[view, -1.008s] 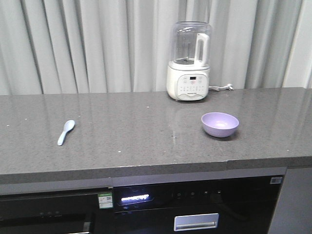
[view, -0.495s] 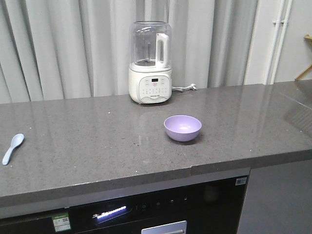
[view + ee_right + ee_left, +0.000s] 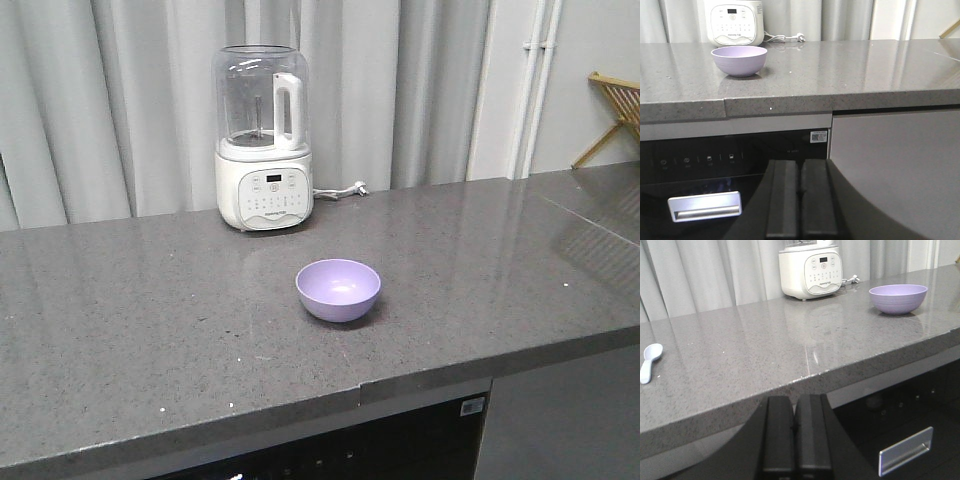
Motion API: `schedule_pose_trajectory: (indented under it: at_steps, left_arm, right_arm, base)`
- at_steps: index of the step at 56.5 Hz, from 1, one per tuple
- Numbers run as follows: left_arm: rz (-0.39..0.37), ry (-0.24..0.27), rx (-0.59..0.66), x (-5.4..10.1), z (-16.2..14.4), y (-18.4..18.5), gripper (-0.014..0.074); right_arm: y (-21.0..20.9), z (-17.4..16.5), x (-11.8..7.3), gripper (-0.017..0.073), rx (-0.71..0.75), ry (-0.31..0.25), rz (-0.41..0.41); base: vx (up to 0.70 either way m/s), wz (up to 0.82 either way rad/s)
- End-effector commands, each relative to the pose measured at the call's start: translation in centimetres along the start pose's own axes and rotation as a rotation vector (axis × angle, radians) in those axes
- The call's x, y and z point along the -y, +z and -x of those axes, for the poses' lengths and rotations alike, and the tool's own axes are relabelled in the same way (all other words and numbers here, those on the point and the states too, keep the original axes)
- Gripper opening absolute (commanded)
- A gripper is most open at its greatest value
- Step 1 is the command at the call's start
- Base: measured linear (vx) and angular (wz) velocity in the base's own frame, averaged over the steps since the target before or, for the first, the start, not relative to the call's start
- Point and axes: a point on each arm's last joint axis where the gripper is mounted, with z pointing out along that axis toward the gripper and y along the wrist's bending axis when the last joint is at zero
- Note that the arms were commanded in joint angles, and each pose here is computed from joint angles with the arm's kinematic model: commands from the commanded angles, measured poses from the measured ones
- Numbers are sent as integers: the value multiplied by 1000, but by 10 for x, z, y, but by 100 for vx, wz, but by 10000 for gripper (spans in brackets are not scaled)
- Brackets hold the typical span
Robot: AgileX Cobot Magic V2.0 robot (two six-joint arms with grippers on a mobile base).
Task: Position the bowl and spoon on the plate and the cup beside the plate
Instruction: 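Drive the base toward the white spoon and lavender bowl, then lower the left gripper over the white spoon and grasp it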
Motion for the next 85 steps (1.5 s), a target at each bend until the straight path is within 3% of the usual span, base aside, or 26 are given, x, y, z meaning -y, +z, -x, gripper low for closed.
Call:
schedule_pose_trajectory:
  at_steps: [1,49,85]
  left_arm:
    - [4,-19,116,-1,17,-3,-6]
    - [4,-19,116,-1,17,-3,-6]
    - [4,-19,116,-1,17,-3,-6]
  right_arm:
    - [1,5,0,-8,68,-9,3]
    - [1,5,0,-8,68,-9,3]
    - [1,5,0,-8,65,-9,3]
  base:
    - [23,2]
    - [27,34]
    - [5,-1]
